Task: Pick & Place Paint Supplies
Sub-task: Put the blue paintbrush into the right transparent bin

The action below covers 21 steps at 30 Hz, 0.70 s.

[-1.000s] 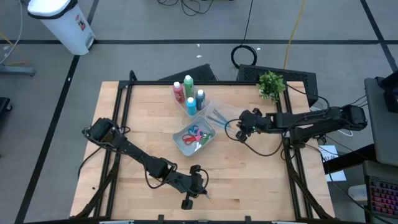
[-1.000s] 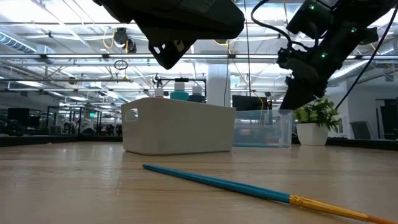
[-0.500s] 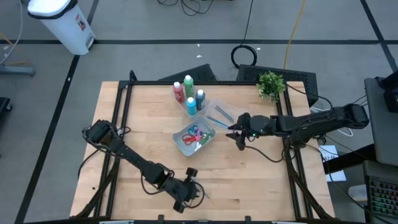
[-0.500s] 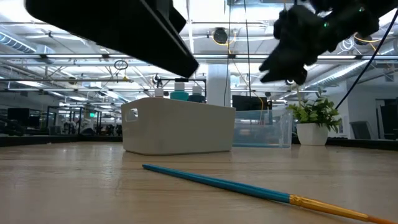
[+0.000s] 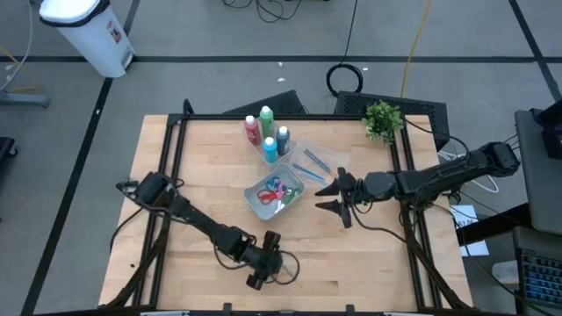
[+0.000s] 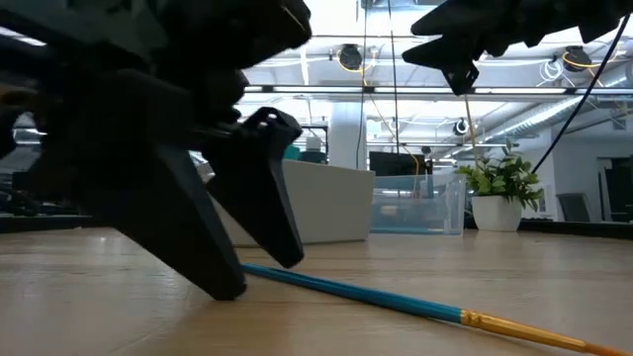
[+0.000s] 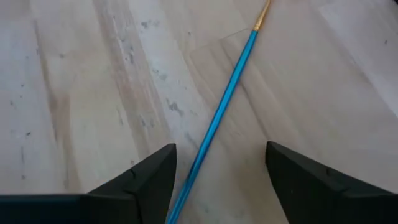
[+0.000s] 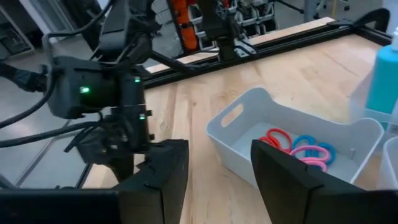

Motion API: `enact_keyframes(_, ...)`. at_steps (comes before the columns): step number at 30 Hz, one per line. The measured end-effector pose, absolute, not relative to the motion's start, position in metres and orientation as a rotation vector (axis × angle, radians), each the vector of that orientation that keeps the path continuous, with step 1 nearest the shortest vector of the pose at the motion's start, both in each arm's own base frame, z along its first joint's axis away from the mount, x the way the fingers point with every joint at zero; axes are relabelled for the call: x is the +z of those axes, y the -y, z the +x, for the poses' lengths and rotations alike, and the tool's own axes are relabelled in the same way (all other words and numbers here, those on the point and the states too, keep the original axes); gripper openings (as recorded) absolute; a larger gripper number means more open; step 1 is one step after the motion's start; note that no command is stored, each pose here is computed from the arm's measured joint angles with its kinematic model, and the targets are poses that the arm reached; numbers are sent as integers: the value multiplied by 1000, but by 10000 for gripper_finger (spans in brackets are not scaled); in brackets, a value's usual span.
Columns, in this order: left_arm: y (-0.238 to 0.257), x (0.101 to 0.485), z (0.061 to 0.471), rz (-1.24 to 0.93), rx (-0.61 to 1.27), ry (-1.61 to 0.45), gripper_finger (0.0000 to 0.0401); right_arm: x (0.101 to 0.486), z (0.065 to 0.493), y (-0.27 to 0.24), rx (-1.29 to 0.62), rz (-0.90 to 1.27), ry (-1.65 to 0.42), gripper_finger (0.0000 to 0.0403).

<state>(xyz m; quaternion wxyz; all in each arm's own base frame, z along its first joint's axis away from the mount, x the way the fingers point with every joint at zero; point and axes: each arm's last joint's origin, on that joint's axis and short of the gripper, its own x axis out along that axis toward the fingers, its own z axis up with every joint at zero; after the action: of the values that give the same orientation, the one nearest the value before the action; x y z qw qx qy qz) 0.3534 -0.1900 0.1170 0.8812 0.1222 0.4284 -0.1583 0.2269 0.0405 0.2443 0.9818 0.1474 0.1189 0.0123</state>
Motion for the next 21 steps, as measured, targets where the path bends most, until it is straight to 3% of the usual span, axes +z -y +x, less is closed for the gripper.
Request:
enact_keyframes(5, 178, 110, 360, 160, -346, -940, 220, 244, 226, -44, 38, 295, -242, 164)
enact_keyframes(18, 161, 104, 361, 104, -293, -1036, 22, 244, 226, -43, 36, 298, -242, 164)
enact_keyframes(21, 160, 104, 360, 97, -288, -1040, 9, 244, 226, -43, 36, 298, -242, 164)
